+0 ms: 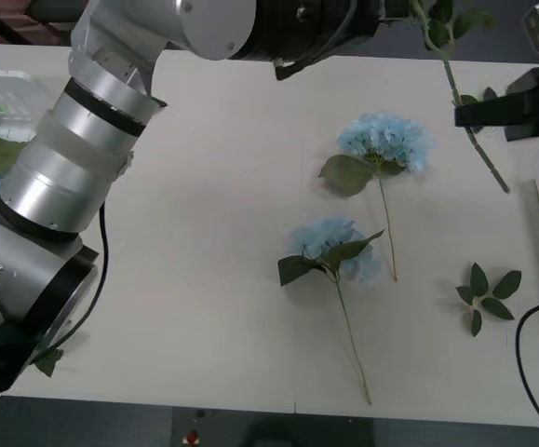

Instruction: Put the red flowers into the right box and the blue flowers into the left box

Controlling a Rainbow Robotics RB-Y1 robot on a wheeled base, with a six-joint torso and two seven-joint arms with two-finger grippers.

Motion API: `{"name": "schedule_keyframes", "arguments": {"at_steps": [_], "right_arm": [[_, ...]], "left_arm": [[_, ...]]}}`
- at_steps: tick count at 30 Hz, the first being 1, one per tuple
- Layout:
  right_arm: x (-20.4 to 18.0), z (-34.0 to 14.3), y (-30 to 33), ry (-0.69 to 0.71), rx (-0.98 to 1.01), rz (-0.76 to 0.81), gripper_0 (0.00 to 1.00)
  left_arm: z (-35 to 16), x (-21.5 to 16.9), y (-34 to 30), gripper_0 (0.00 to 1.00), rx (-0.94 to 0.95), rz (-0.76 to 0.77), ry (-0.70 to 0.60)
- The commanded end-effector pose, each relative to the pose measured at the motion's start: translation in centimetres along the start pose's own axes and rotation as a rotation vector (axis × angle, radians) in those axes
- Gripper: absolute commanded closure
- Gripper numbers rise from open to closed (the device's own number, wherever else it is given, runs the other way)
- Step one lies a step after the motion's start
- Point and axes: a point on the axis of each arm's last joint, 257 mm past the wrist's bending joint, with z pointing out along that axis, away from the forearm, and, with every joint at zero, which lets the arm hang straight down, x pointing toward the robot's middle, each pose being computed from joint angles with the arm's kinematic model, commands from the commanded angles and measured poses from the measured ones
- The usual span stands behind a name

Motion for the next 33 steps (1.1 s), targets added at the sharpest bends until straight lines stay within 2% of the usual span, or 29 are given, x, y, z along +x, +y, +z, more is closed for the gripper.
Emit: {"name": "schedule_keyframes", "arguments": {"at_steps": [1,9,11,14,20,26,33], "right_arm": [[0.9,-5.4,-1.1,-0.008,0.107,0.046,1.00],[5.3,-14.5,-5.1,0.004,0.361,0.189,1.00],[7.1,-18.3,-6.7,0.009,0.467,0.254,1.00],[9.2,-22.7,-8.6,0.017,0.592,0.345,1.00],[12.2,-29.5,-11.6,0.044,0.817,0.458,1.00],[13.2,-33.9,-14.7,0.058,1.029,0.440,1.00],[15.7,-37.9,-18.1,0.055,1.211,0.392,1.00]], "left_arm": [[-3.9,1.7,3.1,0.00,-0.014,0.195,-0.013],[-10.3,8.5,7.2,0.00,0.010,0.420,0.038],[-11.1,10.2,8.0,0.00,0.026,0.488,0.038],[-11.5,11.2,9.5,0.00,0.017,0.621,0.030],[-11.4,11.0,9.5,0.00,0.020,0.842,0.025],[-10.6,11.8,5.7,0.00,0.096,0.912,0.033],[-10.8,13.0,4.3,0.00,0.135,0.916,0.041]]}}
